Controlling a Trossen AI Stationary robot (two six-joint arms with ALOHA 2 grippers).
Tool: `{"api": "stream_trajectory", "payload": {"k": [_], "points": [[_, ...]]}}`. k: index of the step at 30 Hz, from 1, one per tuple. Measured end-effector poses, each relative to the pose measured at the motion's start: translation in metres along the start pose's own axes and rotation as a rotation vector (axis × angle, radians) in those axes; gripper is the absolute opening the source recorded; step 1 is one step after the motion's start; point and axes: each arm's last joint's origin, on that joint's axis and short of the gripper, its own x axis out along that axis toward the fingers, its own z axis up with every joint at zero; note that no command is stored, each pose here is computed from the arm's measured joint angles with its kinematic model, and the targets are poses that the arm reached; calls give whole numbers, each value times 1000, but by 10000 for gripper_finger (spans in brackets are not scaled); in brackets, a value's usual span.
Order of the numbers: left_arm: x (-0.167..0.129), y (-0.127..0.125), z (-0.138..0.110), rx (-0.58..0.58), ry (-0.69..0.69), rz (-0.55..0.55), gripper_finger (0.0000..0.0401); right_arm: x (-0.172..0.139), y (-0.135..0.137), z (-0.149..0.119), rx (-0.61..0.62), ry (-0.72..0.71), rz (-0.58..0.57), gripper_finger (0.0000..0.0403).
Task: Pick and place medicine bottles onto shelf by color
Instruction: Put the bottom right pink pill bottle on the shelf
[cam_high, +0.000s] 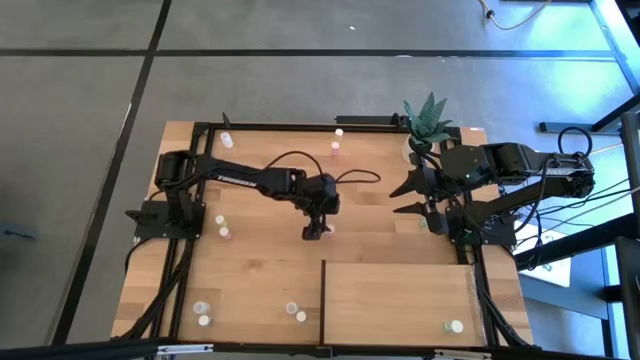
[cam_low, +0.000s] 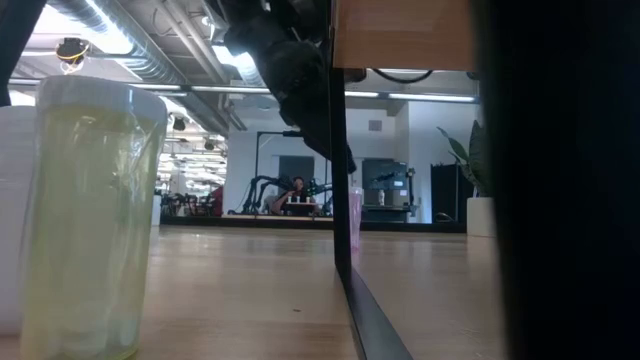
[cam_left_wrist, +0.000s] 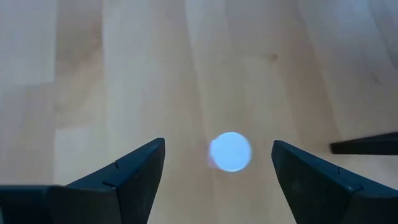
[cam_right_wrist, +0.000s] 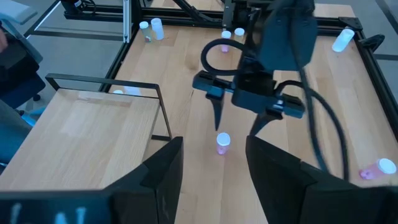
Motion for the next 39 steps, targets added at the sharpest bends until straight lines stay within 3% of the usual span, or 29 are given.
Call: {"api": "stream_trajectory", "payload": {"k": [10, 30, 39], "points": [[14, -18, -3, 42, 38, 16, 290, 0, 0, 0, -1, 1, 0, 177], [38, -17, -9, 68, 71, 82, 290, 0, 0, 1, 1, -6, 0, 177], [39, -17, -9, 101, 72, 107, 252, 0, 0, 1, 0, -7, 0, 177]]}}
